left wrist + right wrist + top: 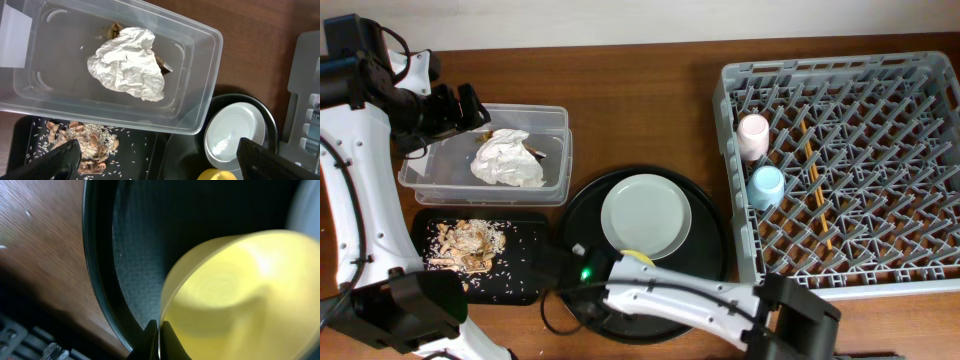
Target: Sort waste into correct bins and load items into the dishwasher rack
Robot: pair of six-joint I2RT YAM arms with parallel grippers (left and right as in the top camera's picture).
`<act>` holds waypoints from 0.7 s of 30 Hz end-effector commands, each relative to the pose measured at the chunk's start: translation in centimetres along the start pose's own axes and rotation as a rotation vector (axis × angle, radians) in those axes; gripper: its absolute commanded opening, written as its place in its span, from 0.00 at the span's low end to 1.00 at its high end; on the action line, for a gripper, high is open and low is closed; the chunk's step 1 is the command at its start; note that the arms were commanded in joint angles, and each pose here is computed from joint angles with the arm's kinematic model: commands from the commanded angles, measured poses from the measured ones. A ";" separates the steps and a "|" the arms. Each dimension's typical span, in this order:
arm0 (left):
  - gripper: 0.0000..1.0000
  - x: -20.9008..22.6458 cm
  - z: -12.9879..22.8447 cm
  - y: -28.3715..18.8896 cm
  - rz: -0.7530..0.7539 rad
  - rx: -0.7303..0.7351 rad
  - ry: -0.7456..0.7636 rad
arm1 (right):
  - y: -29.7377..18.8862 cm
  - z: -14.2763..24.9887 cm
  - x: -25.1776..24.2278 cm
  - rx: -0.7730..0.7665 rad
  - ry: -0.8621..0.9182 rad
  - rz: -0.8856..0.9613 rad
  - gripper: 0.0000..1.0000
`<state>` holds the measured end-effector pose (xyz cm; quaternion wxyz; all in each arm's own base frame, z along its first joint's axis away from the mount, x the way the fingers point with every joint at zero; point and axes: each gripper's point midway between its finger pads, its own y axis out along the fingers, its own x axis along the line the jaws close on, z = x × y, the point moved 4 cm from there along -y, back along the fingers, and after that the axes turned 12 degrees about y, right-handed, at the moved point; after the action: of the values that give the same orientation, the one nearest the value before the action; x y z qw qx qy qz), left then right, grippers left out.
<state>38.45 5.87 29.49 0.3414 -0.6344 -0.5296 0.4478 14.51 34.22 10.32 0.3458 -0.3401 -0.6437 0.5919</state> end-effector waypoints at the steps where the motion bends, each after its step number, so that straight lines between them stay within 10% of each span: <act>1: 0.99 0.0 0.0 -0.2 -0.005 -0.005 -0.006 | -8.3 -4.1 -1.5 -0.199 -0.027 -0.100 0.04; 10: 0.99 0.0 0.0 -0.2 -0.005 -0.005 -0.006 | -14.5 -6.8 -13.0 -0.243 0.146 -0.297 0.04; 21: 0.99 0.0 0.0 -0.2 -0.005 -0.005 -0.006 | -2.8 -0.2 -2.4 -0.057 -0.160 -0.304 0.04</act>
<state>38.46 5.87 29.49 0.3413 -0.6344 -0.5297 0.4476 18.51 30.88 13.75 0.3908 -0.2334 -0.7184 0.5260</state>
